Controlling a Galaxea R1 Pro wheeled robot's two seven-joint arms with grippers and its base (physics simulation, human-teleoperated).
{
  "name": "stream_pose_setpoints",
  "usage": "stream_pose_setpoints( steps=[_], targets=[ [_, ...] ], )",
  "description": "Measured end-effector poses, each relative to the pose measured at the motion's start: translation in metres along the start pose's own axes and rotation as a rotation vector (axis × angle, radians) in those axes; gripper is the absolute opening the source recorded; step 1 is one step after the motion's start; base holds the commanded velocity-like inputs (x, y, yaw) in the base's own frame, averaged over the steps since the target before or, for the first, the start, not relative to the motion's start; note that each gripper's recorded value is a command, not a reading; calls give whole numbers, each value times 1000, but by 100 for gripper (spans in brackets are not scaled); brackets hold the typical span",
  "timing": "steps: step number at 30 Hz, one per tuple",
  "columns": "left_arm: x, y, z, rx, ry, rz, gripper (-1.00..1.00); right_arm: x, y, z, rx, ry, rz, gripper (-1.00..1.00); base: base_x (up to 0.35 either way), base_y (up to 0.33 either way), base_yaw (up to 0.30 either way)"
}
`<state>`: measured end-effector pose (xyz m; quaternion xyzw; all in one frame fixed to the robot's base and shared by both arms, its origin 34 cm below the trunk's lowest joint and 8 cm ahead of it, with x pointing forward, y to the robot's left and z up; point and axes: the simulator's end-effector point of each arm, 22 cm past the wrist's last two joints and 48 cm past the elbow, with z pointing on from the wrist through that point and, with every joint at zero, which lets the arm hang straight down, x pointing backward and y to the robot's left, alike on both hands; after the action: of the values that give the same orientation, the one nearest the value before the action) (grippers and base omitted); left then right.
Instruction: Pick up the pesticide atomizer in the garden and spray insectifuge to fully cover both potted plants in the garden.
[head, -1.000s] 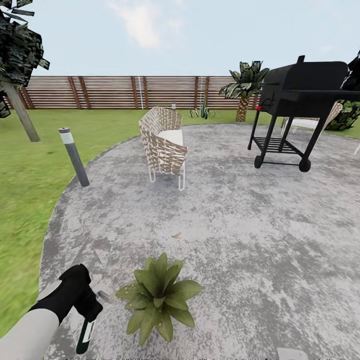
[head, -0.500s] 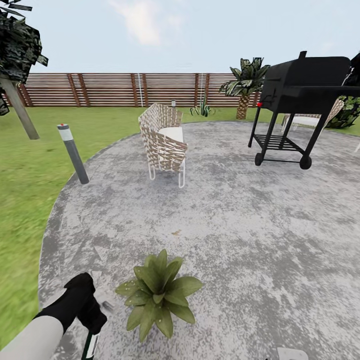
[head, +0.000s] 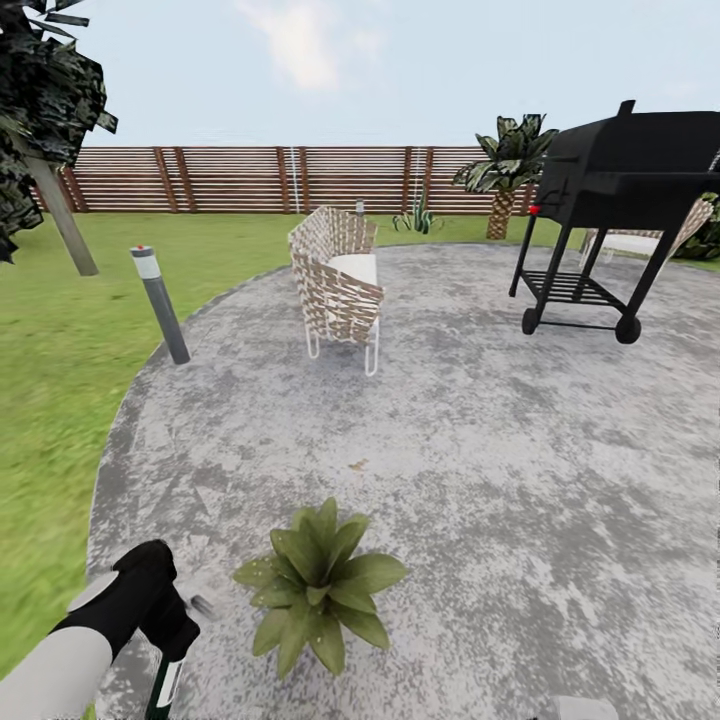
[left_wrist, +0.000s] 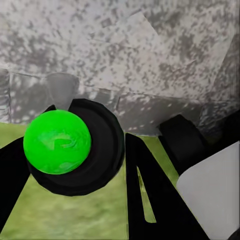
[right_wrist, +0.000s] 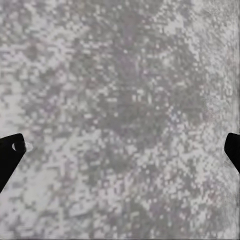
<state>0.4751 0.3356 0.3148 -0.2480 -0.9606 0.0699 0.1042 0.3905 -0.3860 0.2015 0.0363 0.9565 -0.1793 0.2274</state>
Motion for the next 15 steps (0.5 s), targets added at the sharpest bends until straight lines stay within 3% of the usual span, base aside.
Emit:
stream_pose_setpoints(
  steps=[9,15],
  targets=[
    [-4,-1,-1,-1,-2,0,-100,0,-1,0,0,0,-4,100,-83,-259,2],
    [-6,-3,-3,10,-6,-1,-100,0,1,0,-2,0,-3,100,-262,-173,214]
  ],
)
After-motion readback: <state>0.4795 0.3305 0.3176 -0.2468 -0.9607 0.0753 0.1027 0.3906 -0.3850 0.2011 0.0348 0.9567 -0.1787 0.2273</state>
